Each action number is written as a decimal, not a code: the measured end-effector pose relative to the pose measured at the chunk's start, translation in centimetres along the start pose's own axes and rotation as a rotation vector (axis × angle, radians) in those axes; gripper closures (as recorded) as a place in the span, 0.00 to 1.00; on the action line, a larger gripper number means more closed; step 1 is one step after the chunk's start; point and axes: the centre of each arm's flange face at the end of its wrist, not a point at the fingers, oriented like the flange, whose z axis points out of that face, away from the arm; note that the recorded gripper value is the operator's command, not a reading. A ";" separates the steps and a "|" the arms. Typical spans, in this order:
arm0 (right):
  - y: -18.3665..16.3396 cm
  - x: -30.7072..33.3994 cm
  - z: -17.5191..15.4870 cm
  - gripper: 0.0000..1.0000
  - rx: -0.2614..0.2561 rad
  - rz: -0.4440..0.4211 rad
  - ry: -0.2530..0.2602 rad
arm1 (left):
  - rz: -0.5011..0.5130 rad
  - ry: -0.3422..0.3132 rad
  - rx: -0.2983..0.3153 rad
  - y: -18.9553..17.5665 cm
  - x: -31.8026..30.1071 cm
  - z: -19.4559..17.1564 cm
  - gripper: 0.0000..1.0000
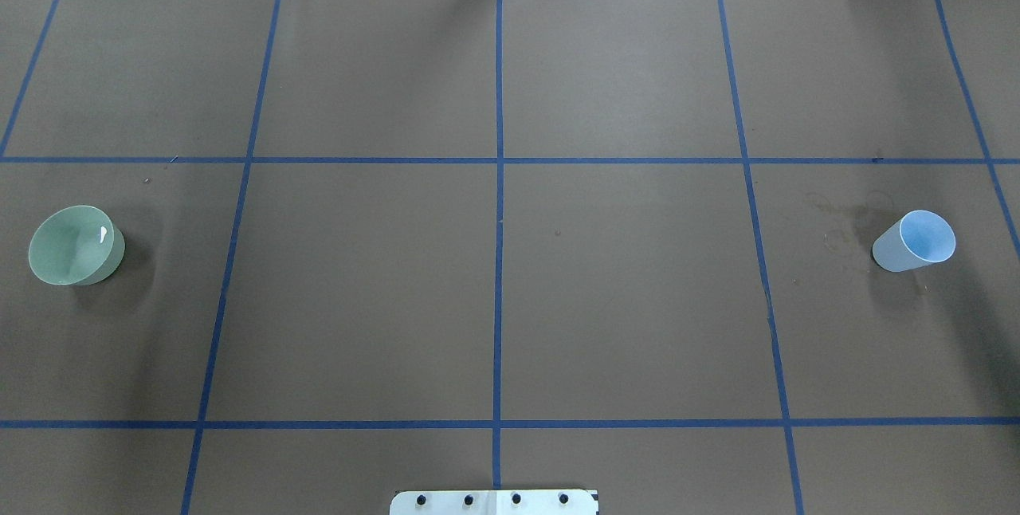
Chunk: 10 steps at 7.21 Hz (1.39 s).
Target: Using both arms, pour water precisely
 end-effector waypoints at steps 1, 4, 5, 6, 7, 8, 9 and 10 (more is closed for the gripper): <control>-0.2 0.0 0.0 0.01 0.001 0.032 -0.002 | -0.001 0.013 0.002 0.7 -0.6 0.2 0.00; -0.4 -0.5 -0.3 0.01 0.009 0.067 -0.020 | -0.021 0.043 0.046 1.1 -1.5 -1.6 0.00; -0.2 -0.4 -0.2 0.01 0.007 0.067 -0.022 | -0.028 0.046 0.059 1.8 -1.9 -2.2 0.00; 0.4 -0.1 -0.1 0.01 0.003 0.068 -0.021 | -0.032 0.029 0.074 3.1 -2.4 -2.7 0.00; 1.0 -0.1 -0.2 0.01 0.004 0.067 -0.019 | -0.026 -0.007 0.094 4.2 -2.4 -3.4 0.00; 1.4 0.0 -0.3 0.01 0.005 0.068 -0.015 | -0.019 -0.035 0.109 4.9 -2.2 -3.9 0.00; 1.5 0.0 -0.3 0.01 0.006 0.072 -0.010 | -0.018 -0.049 0.112 5.4 -2.2 -4.1 0.00; 1.5 0.2 -0.3 0.01 0.009 0.074 0.004 | -0.022 -0.055 0.108 5.6 -2.3 -4.0 0.00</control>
